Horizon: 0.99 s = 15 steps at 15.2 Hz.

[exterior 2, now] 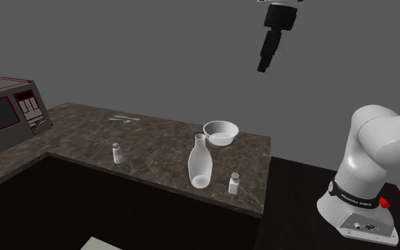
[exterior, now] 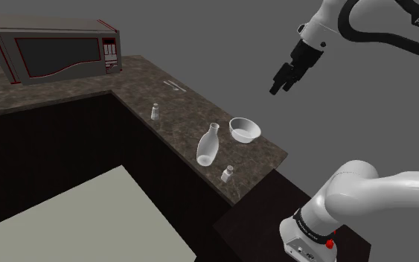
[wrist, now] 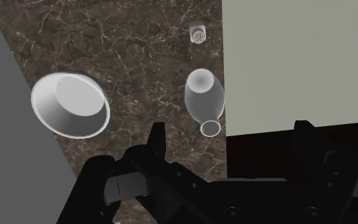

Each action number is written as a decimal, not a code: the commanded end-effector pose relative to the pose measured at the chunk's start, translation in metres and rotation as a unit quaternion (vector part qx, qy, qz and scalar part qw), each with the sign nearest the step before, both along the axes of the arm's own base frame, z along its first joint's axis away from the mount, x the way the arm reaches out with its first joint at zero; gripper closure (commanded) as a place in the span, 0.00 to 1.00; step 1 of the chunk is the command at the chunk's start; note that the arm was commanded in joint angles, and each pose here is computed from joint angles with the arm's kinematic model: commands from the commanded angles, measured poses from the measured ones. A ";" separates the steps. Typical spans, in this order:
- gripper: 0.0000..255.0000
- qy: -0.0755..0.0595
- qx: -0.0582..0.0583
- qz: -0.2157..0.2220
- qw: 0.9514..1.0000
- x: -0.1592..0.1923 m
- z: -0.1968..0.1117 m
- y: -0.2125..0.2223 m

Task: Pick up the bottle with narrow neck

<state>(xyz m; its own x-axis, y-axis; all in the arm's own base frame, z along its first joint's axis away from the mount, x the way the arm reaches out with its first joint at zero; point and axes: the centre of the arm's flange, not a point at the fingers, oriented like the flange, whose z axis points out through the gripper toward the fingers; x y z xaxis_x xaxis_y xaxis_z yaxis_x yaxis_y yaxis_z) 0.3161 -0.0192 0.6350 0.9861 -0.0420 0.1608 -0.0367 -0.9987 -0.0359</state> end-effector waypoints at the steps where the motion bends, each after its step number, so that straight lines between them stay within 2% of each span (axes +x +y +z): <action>1: 0.00 0.000 0.000 0.000 1.000 0.000 0.000 0.000; 15: 0.00 -0.010 -0.015 0.005 1.000 0.101 -0.153 0.017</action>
<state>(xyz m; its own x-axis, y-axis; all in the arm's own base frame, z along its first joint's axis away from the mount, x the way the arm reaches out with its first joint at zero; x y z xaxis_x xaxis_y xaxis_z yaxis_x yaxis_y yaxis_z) 0.4090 -0.0025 0.4920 0.9835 -0.0279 0.1788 -0.0269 -0.9996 -0.0081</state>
